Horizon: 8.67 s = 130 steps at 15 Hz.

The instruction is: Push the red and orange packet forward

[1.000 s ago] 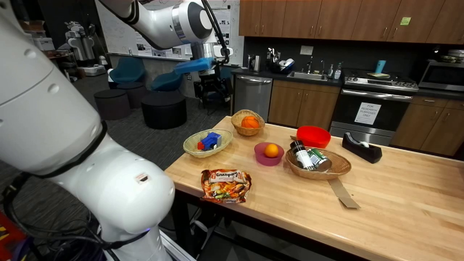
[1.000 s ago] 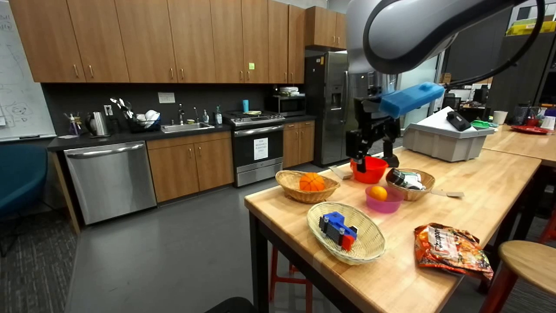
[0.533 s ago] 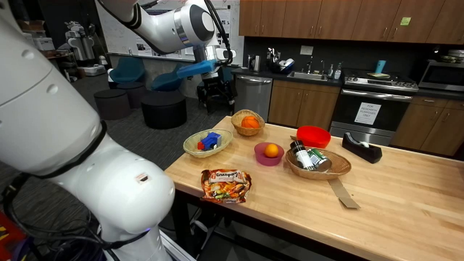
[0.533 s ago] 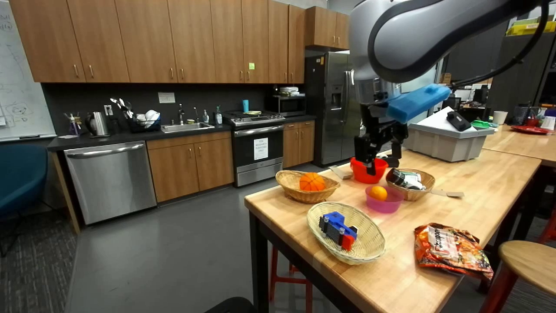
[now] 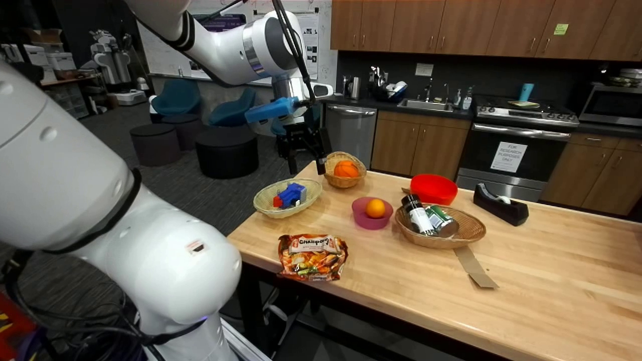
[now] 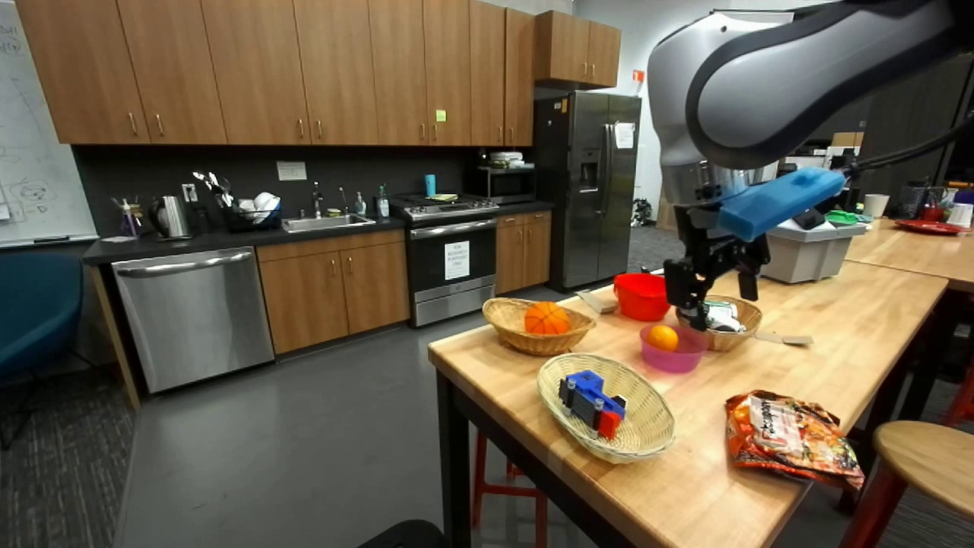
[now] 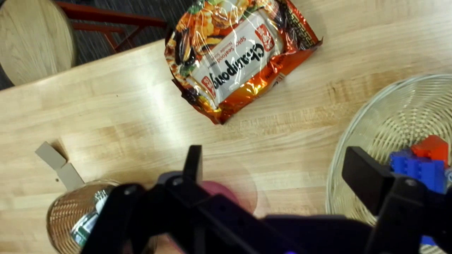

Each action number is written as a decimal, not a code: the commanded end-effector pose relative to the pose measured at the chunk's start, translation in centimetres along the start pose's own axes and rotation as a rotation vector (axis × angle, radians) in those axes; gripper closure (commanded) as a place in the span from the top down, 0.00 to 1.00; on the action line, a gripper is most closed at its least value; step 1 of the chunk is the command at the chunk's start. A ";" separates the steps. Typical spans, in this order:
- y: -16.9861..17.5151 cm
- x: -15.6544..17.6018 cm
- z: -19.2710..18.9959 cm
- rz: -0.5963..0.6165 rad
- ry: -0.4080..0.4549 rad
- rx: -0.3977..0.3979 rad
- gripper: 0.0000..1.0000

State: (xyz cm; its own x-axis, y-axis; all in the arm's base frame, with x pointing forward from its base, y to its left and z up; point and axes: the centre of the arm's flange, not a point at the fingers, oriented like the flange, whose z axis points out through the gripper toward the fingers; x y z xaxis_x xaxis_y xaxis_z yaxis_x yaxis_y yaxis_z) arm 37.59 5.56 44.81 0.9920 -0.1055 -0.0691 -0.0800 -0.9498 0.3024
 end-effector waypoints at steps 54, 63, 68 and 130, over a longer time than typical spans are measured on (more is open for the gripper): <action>5.0 -0.3 10.2 0.347 -0.263 0.148 0.00; 6.4 0.5 13.4 0.410 -0.360 0.153 0.00; 6.3 1.1 15.1 0.408 -0.394 0.159 0.00; 8.3 8.0 17.2 0.343 -0.279 0.044 0.00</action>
State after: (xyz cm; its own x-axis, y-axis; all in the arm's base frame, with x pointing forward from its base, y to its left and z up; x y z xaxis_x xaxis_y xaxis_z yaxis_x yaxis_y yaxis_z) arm 41.45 -8.13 30.74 0.8123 -0.5294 -0.2447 -0.4453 -0.8340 0.3260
